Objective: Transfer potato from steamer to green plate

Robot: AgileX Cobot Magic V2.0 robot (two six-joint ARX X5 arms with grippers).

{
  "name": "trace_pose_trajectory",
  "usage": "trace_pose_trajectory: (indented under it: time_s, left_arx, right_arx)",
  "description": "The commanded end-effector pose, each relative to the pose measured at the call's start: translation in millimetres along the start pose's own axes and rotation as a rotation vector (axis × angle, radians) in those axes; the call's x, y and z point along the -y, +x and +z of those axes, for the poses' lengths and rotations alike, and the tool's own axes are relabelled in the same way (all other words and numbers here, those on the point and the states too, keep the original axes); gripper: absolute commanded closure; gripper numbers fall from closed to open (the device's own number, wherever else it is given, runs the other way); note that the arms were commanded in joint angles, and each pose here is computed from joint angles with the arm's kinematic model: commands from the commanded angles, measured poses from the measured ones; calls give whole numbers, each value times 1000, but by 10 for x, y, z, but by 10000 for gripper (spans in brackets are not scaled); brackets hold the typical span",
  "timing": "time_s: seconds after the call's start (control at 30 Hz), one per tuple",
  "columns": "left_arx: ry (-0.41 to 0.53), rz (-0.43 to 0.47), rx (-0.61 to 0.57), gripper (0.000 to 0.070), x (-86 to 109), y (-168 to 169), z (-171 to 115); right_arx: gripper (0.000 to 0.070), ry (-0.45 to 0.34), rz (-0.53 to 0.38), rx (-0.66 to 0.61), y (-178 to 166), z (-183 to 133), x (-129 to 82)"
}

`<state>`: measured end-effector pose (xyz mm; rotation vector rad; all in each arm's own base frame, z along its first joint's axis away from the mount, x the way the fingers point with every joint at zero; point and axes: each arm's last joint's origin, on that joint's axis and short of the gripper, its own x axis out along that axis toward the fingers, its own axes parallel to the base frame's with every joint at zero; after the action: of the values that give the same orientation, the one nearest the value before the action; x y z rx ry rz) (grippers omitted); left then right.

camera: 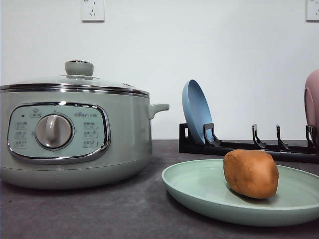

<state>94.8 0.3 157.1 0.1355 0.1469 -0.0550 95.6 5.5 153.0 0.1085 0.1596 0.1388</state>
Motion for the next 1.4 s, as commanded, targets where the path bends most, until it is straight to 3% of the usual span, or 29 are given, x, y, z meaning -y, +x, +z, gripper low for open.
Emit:
trace_pose_trajectory:
  time_s: [0.0, 1.37]
  left_arx:
    - [-8, 1, -27, 698, 6, 19, -74]
    - [-8, 1, -27, 697, 6, 19, -74]
  right_arx:
    - [700, -4, 4, 3, 4, -10, -1]
    - [700, -4, 4, 3, 4, -9, -1]
